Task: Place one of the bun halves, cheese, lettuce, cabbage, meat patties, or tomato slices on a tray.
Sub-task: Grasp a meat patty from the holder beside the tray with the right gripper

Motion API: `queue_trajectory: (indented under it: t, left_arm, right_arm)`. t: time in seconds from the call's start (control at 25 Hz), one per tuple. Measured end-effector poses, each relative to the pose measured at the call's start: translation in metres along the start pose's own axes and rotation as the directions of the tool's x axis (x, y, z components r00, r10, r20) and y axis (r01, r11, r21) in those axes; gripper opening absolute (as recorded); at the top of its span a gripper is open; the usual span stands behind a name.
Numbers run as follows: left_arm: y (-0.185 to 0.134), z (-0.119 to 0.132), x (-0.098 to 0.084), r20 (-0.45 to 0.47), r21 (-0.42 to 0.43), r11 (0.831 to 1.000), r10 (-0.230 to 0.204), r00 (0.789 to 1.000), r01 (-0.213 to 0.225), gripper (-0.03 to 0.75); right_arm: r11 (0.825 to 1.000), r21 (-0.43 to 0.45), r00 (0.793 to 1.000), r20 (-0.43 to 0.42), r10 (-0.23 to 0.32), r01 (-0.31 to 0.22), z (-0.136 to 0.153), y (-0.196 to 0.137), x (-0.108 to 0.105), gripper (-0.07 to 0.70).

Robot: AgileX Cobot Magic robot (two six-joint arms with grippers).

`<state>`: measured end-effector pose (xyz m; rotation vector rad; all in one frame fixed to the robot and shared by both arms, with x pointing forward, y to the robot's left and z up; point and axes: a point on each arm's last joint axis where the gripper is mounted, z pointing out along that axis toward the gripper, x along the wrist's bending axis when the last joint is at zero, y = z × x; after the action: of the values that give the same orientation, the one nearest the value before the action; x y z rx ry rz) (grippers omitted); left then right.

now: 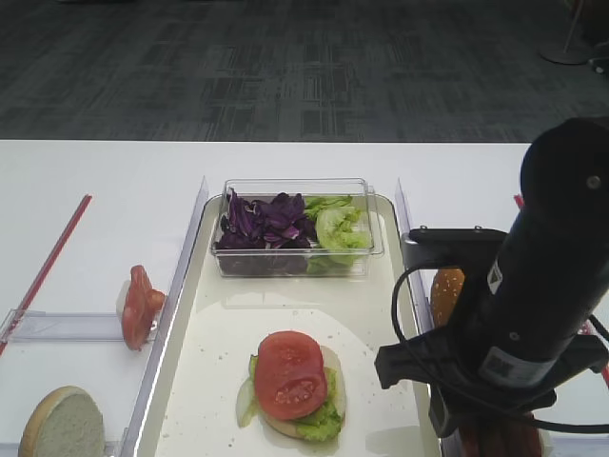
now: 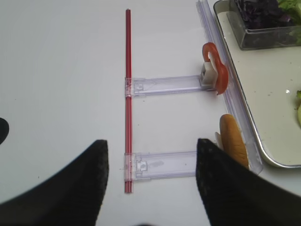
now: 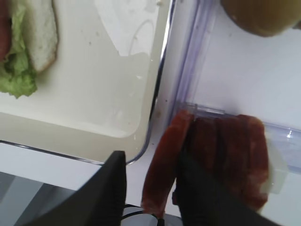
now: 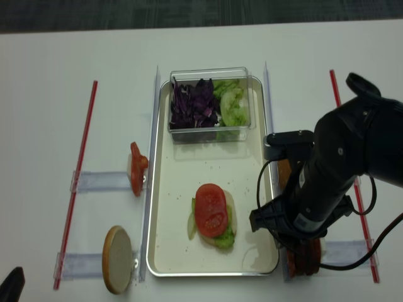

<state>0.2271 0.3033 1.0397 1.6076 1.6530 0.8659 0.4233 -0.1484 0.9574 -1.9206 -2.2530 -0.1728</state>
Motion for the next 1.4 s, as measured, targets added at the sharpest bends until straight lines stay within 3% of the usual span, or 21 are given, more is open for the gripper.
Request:
queue_trajectory:
  t: [0.56, 1.0, 1.4]
  left_arm:
    - [0.0000, 0.0000, 0.0000, 0.000, 0.000, 1.000, 0.000, 1.000, 0.000, 0.380]
    - [0.0000, 0.0000, 0.0000, 0.000, 0.000, 1.000, 0.000, 1.000, 0.000, 0.380]
    - [0.0000, 0.0000, 0.0000, 0.000, 0.000, 1.000, 0.000, 1.000, 0.000, 0.380]
  right_arm:
    - [1.000, 0.024, 1.000, 0.007, 0.000, 0.000, 0.0038, 0.0007, 0.0000, 0.283]
    - [0.999, 0.037, 0.999, 0.036, -0.025, 0.024, 0.0034, -0.0002, -0.0026, 0.117]
    - [0.998, 0.035, 0.998, 0.048, -0.045, 0.043, 0.0007, -0.0009, -0.0036, 0.108]
